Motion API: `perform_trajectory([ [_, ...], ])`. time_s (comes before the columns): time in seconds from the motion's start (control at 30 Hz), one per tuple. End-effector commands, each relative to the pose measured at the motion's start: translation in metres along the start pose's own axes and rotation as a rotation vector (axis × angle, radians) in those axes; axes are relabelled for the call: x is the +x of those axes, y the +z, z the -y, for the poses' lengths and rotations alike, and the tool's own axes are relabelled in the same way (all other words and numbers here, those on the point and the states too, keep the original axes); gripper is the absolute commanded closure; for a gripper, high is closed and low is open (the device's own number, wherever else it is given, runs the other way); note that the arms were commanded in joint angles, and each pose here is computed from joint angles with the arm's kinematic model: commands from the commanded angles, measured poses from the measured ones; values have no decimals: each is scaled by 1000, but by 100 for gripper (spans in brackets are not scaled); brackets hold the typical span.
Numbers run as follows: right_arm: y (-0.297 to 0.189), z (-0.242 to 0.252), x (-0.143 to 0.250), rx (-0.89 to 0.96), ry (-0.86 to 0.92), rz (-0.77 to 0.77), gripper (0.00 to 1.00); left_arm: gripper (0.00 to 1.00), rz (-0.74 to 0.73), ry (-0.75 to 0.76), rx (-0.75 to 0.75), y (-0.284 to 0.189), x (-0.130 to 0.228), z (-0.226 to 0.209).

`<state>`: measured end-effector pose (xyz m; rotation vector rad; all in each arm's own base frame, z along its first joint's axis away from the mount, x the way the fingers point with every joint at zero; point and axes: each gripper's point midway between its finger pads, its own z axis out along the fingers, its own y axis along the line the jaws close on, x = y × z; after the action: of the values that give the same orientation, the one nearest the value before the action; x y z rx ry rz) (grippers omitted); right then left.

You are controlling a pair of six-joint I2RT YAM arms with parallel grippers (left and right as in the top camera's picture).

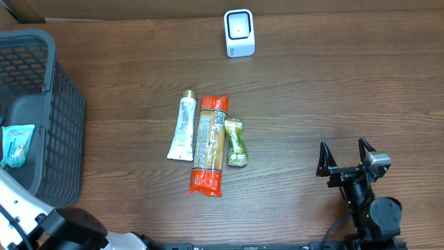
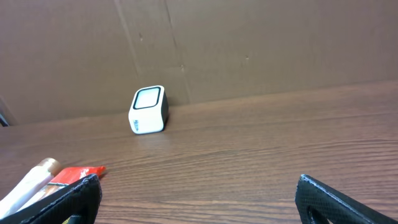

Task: Scan the item barcode
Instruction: 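Move the left gripper back into the basket toward the green tissue pack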

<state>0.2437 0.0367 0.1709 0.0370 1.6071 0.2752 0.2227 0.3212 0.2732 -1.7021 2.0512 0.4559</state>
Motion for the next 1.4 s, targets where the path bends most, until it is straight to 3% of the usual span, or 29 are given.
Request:
perform_trajectory([
  [0.0,0,1,1,2,-4,7,0,3,42,197,-72,26,-1,-5],
  [0.17,0,1,1,2,-4,7,0,0,115,351,-27,54,-10,13],
  [0.3,0,1,1,2,-4,7,0,0,155,779,94,76,1,48],
  [0.4,0,1,1,2,-4,7,0,0,155,855,131,90,12,59],
  [0.57,0,1,1,2,-4,7,0,1,113,884,159,123,28,66],
  [0.73,0,1,1,2,-4,7,0,4,22,1019,166,173,52,73],
  [0.93,0,1,1,2,-4,7,0,9,-31,1023,164,209,66,73],
  [1.37,0,1,1,2,-4,7,0,6,54,1045,103,224,42,71],
])
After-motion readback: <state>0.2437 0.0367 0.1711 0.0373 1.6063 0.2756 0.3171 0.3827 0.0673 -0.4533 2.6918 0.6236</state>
